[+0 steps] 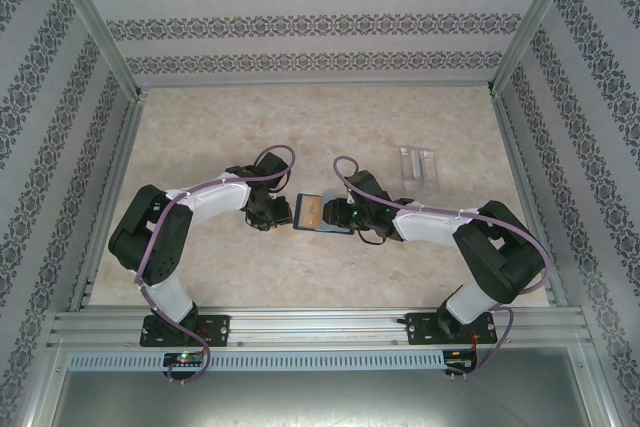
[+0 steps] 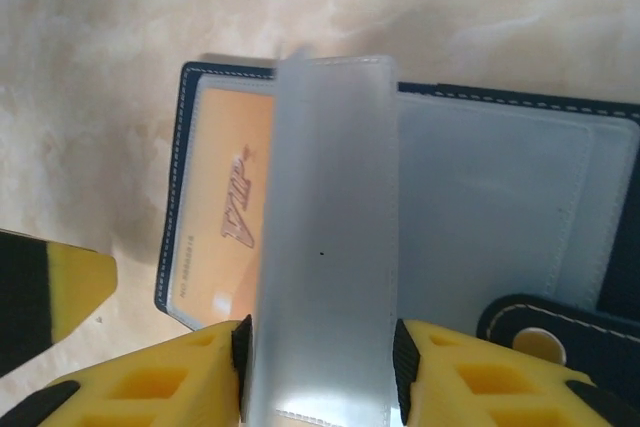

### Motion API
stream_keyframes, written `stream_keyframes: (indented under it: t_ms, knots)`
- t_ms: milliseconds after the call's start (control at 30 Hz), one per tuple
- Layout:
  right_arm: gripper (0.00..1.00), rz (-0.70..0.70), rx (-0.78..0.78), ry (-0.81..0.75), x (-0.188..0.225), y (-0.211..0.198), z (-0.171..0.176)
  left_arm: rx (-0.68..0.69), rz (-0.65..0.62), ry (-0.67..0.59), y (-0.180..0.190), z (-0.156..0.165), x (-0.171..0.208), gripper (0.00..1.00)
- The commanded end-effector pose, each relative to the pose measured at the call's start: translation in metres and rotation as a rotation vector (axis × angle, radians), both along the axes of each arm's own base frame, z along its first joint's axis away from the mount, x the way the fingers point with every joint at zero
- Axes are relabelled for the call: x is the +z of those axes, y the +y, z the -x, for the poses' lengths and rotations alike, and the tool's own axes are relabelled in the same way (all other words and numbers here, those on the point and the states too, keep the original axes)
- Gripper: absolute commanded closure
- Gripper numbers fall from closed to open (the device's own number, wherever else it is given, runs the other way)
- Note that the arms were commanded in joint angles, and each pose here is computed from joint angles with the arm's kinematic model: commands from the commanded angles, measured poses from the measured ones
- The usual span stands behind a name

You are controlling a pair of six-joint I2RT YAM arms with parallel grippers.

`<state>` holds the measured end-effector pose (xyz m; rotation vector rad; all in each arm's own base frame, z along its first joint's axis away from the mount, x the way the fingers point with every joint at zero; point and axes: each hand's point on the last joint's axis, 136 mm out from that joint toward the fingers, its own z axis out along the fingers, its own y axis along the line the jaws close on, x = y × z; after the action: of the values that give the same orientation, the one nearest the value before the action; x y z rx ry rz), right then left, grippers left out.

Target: Put the credit cards into the card holder

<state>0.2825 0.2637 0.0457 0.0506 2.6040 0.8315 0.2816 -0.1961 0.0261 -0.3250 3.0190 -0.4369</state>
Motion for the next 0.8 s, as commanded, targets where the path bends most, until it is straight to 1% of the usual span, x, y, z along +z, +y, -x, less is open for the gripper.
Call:
stream_keyframes:
  t_ms: [0,200,433,567,767]
  knots:
    - [0.54,-0.009,0.039,-0.034,0.013,0.009,-0.001,-0.006,-0.008,0.004,0.003,-0.002,0.0,0.64]
    - [0.51,0.006,0.044,-0.051,0.019,0.006,0.0,-0.008,-0.004,-0.006,0.002,-0.003,0.005,0.64]
    - [0.41,0.02,0.081,-0.078,0.025,0.004,0.003,-0.012,-0.003,-0.008,0.001,-0.004,0.006,0.63]
    - [0.41,0.041,0.086,-0.099,0.03,0.0,0.003,-0.009,-0.004,-0.007,0.002,-0.004,0.005,0.63]
    - [0.41,0.089,0.072,-0.086,0.026,-0.008,0.003,-0.011,-0.003,-0.006,0.002,-0.003,0.006,0.63]
